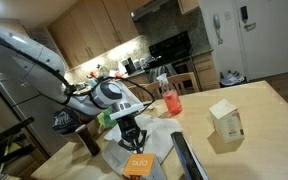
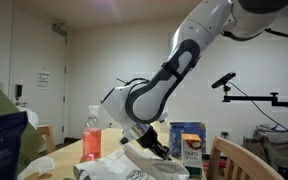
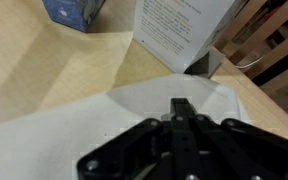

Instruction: Flatten the bag

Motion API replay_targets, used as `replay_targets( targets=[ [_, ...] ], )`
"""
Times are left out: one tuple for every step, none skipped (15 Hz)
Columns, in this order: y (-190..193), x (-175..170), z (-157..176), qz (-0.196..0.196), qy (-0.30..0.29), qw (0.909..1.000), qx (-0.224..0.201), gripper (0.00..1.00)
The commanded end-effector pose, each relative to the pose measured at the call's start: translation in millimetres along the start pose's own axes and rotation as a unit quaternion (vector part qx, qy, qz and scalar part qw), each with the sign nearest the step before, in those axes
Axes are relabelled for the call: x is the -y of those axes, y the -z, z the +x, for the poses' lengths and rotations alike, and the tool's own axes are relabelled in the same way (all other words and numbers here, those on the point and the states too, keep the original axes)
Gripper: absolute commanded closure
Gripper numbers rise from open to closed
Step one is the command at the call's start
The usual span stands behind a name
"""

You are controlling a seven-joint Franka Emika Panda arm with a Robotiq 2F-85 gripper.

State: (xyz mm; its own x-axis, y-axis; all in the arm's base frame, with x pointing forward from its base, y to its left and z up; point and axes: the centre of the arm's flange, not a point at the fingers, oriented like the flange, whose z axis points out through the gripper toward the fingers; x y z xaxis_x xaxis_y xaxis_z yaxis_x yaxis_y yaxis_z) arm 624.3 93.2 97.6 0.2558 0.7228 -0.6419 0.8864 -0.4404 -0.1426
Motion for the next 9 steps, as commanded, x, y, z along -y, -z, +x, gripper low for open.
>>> replay_targets(
  targets=[
    [-5.0,-22.1,19.9,0.025,0.0,0.9996,-0.009,1.0],
    [-9.3,-26.2,23.7,0.034,0.003,0.9992,-0.019,1.0],
    [-14.0,-31.2,27.6,0.045,0.012,0.9983,-0.034,1.0],
    [-18.1,-35.3,30.3,0.055,0.019,0.9972,-0.046,1.0],
    [-22.2,-39.6,33.1,0.066,0.024,0.9964,-0.047,1.0],
    [-24.8,-43.8,33.9,0.073,0.028,0.9955,-0.052,1.0],
    [-25.6,-47.6,32.8,0.08,0.032,0.9949,-0.052,1.0],
    [-23.7,-50.2,30.6,0.088,0.034,0.9942,-0.051,1.0],
    [-23.9,-53.1,29.0,0.095,0.035,0.9937,-0.048,1.0]
  ],
)
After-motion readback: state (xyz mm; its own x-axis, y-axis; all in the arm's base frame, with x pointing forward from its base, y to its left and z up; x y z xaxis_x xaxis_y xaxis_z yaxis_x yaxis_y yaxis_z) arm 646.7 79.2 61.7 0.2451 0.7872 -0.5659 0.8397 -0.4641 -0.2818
